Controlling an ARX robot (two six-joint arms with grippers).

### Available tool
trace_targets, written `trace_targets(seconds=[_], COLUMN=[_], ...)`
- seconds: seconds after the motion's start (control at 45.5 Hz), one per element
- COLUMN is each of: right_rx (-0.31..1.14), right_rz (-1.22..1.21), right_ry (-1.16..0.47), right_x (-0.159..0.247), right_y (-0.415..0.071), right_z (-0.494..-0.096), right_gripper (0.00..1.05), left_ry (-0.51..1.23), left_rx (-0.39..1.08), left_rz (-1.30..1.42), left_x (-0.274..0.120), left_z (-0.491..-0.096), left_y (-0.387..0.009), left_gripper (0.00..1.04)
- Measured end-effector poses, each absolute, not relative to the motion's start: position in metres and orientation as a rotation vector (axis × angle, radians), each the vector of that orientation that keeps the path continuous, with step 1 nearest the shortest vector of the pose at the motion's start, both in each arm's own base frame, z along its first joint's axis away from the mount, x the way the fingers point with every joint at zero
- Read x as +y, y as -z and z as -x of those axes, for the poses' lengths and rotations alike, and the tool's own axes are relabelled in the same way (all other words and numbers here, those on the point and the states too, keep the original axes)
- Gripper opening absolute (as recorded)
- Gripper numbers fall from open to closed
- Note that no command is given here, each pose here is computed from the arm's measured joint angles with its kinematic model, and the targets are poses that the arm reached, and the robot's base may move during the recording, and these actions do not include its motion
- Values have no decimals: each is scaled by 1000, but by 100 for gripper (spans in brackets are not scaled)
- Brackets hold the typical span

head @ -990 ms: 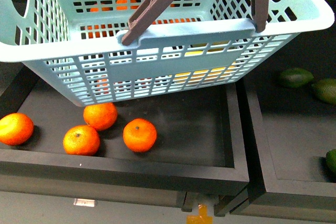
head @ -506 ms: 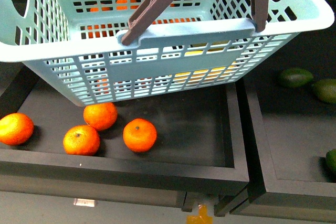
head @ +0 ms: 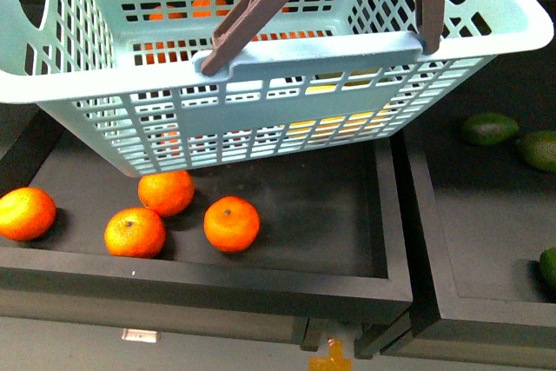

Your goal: Pick mango and avocado into basket

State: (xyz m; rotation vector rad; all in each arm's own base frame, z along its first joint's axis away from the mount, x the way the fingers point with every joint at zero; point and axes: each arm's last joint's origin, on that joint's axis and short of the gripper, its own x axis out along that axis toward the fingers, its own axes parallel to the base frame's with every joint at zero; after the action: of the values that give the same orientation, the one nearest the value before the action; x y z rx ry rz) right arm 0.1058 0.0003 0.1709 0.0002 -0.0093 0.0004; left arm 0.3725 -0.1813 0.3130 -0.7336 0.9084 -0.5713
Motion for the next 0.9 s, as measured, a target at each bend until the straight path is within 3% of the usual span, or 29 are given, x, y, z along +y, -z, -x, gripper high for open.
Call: trace_targets(seconds=[0.264, 0.44, 0.748, 0.814, 0.902], right_rx=[-13, -14, -14, -14, -14], right_rz=[0, 0, 0, -1, 0], right_ry=[-2, -2, -2, -2, -2], right_x=[0, 0, 0, 0, 0], right_y=[-169, -169, -169, -169, -169], right_z=[-97, -97, -97, -97, -97], right_gripper=[2, 39, 89, 97, 96], left_ry=[570, 570, 570, 570, 570], left_rx=[908, 908, 908, 908, 908], left_rz=[734, 733, 733, 733, 733], left_x=[-181, -181, -181, -181, -181], left_z=[-373, -373, -373, -373, -373], left_y=[-313, -313, -313, -313, -313], left_gripper=[20, 20, 20, 20, 20])
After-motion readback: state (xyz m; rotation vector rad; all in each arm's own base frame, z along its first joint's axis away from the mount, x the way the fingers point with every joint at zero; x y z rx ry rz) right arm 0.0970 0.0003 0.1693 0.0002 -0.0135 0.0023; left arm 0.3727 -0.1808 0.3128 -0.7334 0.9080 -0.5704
